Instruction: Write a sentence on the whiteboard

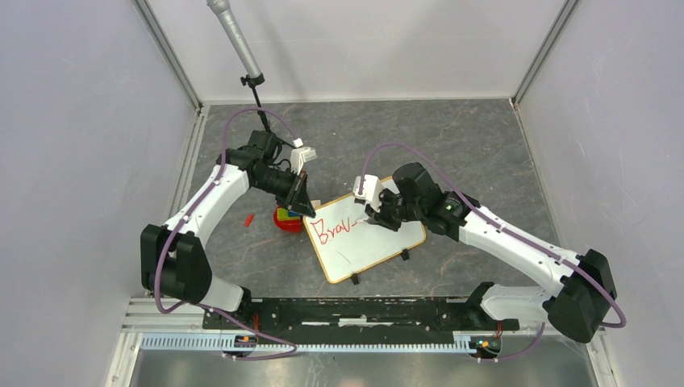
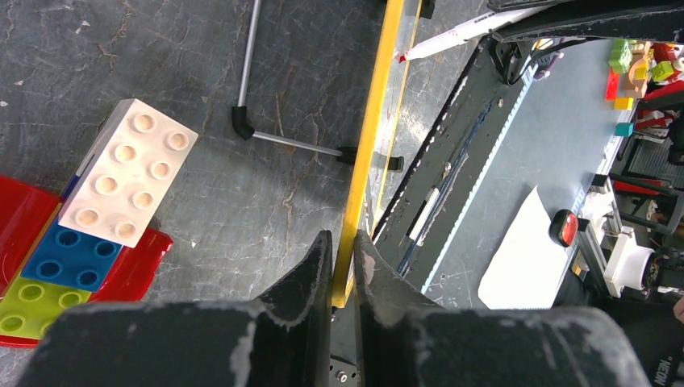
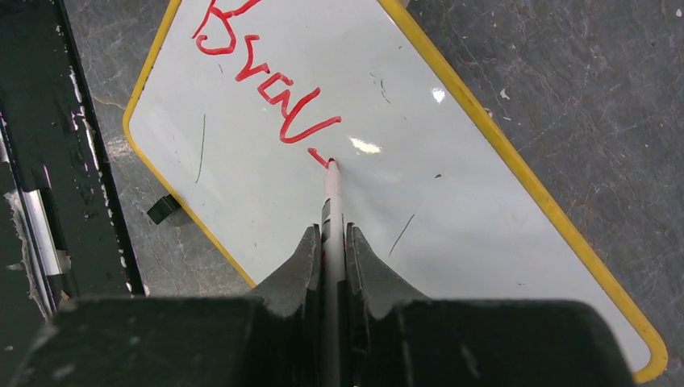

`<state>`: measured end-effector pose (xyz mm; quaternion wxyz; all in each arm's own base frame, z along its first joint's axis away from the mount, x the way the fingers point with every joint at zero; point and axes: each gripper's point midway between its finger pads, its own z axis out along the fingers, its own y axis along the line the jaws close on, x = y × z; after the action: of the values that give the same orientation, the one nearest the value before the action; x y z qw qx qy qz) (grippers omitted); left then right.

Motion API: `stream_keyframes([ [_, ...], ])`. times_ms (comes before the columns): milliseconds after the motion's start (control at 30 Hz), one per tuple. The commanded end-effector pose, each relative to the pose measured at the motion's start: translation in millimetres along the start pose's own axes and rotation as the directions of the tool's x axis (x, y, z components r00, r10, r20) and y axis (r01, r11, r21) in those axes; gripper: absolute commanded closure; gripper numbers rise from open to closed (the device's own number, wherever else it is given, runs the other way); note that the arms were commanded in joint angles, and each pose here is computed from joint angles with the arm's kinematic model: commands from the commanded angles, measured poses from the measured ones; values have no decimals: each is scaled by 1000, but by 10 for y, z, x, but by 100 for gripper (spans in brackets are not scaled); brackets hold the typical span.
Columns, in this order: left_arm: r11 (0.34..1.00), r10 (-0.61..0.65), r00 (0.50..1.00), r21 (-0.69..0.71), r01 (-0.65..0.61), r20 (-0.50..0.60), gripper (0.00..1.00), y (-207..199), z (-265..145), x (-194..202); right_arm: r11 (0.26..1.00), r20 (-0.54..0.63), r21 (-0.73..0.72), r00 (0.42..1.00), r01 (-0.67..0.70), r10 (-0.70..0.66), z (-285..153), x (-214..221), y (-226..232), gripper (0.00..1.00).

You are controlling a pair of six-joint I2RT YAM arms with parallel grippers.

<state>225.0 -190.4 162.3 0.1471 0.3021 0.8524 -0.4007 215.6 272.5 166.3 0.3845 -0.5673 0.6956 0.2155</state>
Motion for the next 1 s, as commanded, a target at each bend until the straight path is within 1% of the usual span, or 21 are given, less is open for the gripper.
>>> stream_keyframes([
  [0, 1000, 5, 1000, -19, -5, 10, 98, -5, -31, -14, 998, 64, 60, 998, 20, -24, -23, -269, -191, 100],
  [533, 1000, 7, 1000, -19, -7, 12, 98, -8, -34, -19, 1000, 38, -2, 999, 28, -28, 102, -140, 38, 100],
  [933, 1000, 4, 1000, -21, -3, 7, 98, 4, -26, -9, 1000, -4, -7, 1000, 21, -21, 66, 94, 124, 100],
  [967, 1000, 5, 1000, -20, -4, 8, 98, 0, -28, -9, 999, 57, 26, 997, 44, -45, -111, -59, 108, 98],
])
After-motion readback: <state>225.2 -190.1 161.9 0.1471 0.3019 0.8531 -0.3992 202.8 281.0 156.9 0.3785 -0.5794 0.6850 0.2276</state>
